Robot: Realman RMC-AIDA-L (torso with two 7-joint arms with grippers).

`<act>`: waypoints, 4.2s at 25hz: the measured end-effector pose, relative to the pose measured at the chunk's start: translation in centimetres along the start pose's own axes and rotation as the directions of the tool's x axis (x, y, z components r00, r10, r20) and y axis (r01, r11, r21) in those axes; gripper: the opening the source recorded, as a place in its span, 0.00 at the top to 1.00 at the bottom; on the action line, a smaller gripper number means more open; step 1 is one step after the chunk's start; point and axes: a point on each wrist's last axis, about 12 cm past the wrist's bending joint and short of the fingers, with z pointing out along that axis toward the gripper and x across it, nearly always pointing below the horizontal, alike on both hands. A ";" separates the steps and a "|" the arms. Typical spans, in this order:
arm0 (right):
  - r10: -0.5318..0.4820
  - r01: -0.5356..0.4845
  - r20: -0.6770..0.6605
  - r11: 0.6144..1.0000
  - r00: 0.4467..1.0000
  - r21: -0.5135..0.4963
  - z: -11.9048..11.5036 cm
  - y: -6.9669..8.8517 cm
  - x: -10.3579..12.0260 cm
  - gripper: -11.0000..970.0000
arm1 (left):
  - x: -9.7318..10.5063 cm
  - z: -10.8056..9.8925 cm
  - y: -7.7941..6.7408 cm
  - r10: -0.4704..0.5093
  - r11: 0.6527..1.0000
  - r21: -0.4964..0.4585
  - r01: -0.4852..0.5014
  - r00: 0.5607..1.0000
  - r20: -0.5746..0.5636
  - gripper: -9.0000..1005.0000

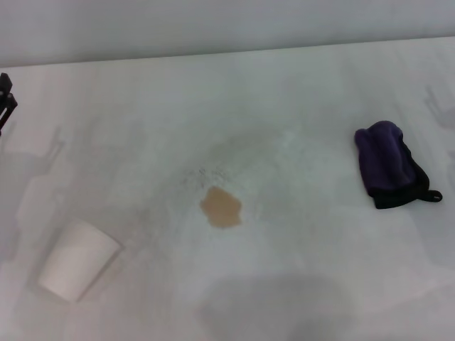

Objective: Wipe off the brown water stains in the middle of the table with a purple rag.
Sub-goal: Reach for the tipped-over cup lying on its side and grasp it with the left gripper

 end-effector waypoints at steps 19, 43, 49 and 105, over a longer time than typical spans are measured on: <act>0.008 -0.008 -0.002 1.000 1.000 -0.003 0.1 0.3 0.0 0.10 | 0.0 -0.3 0.1 0.002 1.000 -0.002 -0.002 1.000 0.002 0.13; -0.013 0.014 0.016 1.000 1.000 -0.020 0.3 0.2 -0.3 0.10 | -4.0 1.0 3.5 -0.370 0.885 0.231 0.404 0.912 -0.176 0.13; -0.009 0.009 0.022 1.000 1.000 -0.008 0.3 0.0 -0.4 0.10 | -7.0 1.5 5.3 -0.381 0.832 0.267 0.486 0.851 -0.361 0.13; 0.159 -0.164 0.109 0.985 0.981 0.045 -1.8 1.6 -0.3 0.10 | -9.1 4.6 1.9 0.314 0.770 0.348 0.535 0.158 -0.936 0.13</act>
